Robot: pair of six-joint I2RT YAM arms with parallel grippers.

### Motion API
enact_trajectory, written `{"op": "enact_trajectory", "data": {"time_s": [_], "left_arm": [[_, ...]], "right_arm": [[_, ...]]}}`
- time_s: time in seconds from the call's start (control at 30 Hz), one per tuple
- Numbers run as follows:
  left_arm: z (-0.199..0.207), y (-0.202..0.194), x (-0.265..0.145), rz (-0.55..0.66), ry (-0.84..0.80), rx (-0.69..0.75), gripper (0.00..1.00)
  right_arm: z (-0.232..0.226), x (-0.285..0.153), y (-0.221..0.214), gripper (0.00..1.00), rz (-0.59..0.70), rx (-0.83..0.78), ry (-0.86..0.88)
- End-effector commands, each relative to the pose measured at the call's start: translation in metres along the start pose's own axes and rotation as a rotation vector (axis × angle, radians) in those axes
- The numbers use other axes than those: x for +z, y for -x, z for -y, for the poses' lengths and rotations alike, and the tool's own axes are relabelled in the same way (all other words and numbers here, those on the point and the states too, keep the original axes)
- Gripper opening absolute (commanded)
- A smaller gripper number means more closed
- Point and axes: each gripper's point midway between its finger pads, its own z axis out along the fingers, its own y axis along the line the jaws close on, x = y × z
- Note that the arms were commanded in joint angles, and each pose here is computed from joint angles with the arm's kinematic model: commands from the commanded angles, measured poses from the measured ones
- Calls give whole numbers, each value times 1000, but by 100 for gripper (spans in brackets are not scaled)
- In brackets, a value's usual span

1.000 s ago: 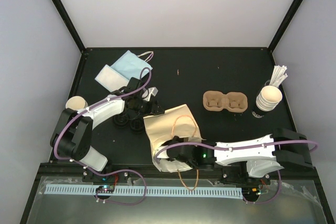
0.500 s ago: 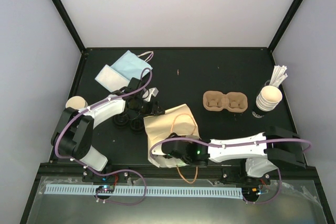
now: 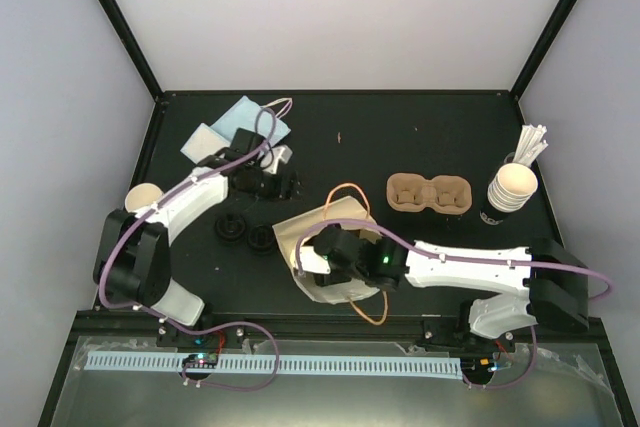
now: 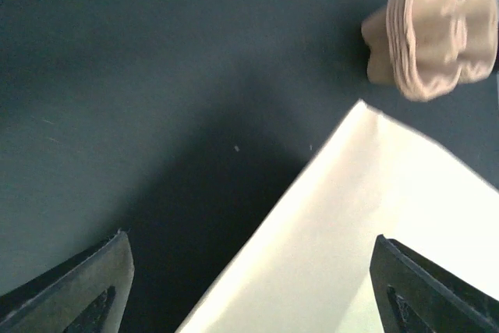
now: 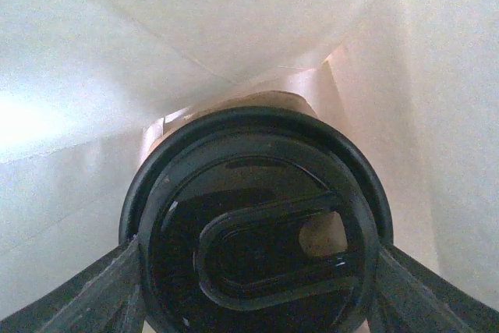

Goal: Pack the takeout coffee

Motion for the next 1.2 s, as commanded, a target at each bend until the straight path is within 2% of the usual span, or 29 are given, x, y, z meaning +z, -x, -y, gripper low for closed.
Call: {"op": "enact_trajectory", "data": {"time_s": [0.0,0.13,0.27,0.53,0.8,1.17], "left_arm": [[3,39,-55,160,39,25,90],[5,55,-95,289,79,14,93],[20,54,-128,387,79,42,94],[36,32,-155,463,57,99,94],[39,23,-165,528,54,135,94],[29,24,-198,612,188,164,94]], "right_arm": [[-20,2,-20,33,-73,59,212],[-11,5,-17,33,-95,84,278],[-5,10,-18,34,-121,105,344],[-5,18,-15,36,-143,72,403],[-14,19,-18,36,-174,65,478],[-19,31,-25,36,-189,122,580]]}}
